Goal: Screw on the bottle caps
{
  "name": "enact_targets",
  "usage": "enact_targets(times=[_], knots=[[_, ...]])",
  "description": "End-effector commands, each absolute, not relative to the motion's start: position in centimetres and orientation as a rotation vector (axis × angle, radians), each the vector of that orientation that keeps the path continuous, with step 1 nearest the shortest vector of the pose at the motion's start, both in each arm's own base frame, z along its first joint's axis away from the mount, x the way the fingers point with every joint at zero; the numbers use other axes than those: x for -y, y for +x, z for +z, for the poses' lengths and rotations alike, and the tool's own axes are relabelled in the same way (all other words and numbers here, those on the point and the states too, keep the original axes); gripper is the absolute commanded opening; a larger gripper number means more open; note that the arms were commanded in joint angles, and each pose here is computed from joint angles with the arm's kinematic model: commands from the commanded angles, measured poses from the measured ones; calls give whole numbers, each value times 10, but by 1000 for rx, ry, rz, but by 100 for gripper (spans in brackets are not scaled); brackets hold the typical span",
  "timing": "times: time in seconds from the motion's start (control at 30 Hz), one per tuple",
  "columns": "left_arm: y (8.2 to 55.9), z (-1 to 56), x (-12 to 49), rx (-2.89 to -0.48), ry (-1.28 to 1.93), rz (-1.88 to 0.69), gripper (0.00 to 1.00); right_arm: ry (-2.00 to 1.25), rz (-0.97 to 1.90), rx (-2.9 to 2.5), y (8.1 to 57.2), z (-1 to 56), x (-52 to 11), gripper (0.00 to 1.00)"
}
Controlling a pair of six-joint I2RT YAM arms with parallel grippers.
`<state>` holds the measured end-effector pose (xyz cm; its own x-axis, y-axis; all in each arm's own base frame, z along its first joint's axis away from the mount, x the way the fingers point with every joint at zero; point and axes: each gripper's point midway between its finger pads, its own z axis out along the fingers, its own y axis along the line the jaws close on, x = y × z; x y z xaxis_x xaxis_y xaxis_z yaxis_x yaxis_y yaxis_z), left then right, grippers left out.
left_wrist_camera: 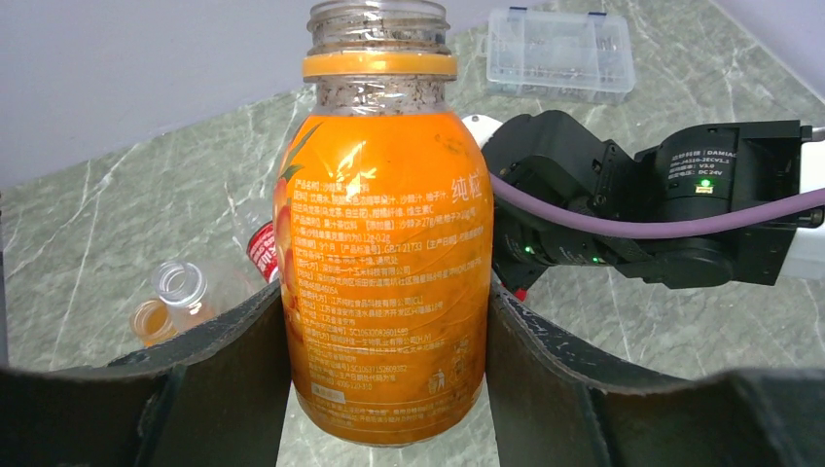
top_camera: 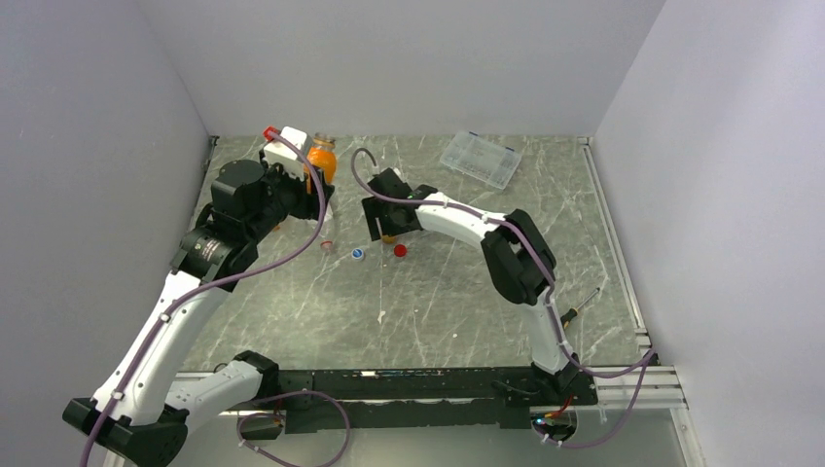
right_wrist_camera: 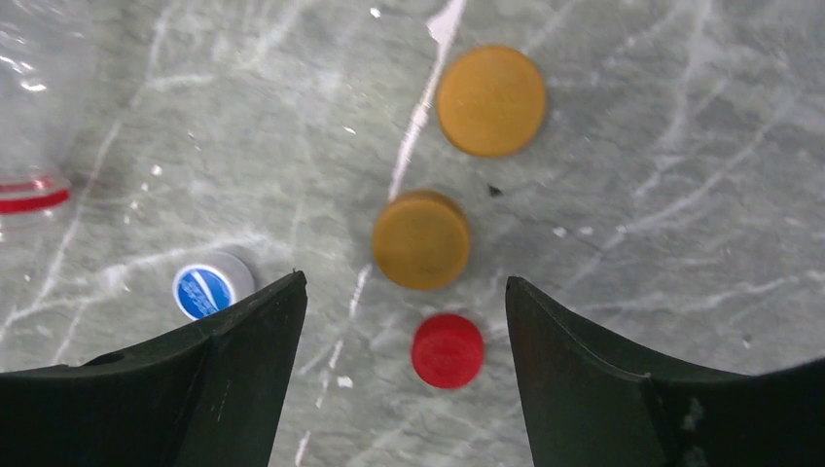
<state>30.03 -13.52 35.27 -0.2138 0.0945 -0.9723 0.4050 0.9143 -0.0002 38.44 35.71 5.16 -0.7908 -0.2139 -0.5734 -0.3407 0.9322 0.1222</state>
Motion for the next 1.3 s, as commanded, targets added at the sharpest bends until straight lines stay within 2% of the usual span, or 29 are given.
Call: enact_targets(times=[0.0,0.57,0.63,0.77,0.97,1.07,1.27], knots=[[296,382,127,-1712,355,-273,26,-369,219,-2442,407,65,-360,74],[298,376,132,-1729,374,-288,26,-388,158,-2509,402,32,-363,57],[299,373,133,-1734,389,-284,26,-390,157,-2508,402,33,-363,52],[299,363,140,-1748,452,-299,25,-401,154,-2515,399,42,-361,33],[288,338,177,-1779,638,-485,26,-365,295,-2503,394,92,-341,26],[278,324,198,-1777,756,-607,21,-318,465,-2492,387,128,-321,24],[244,309,235,-1699,1013,-904,19,-213,798,-2351,363,219,-265,24]])
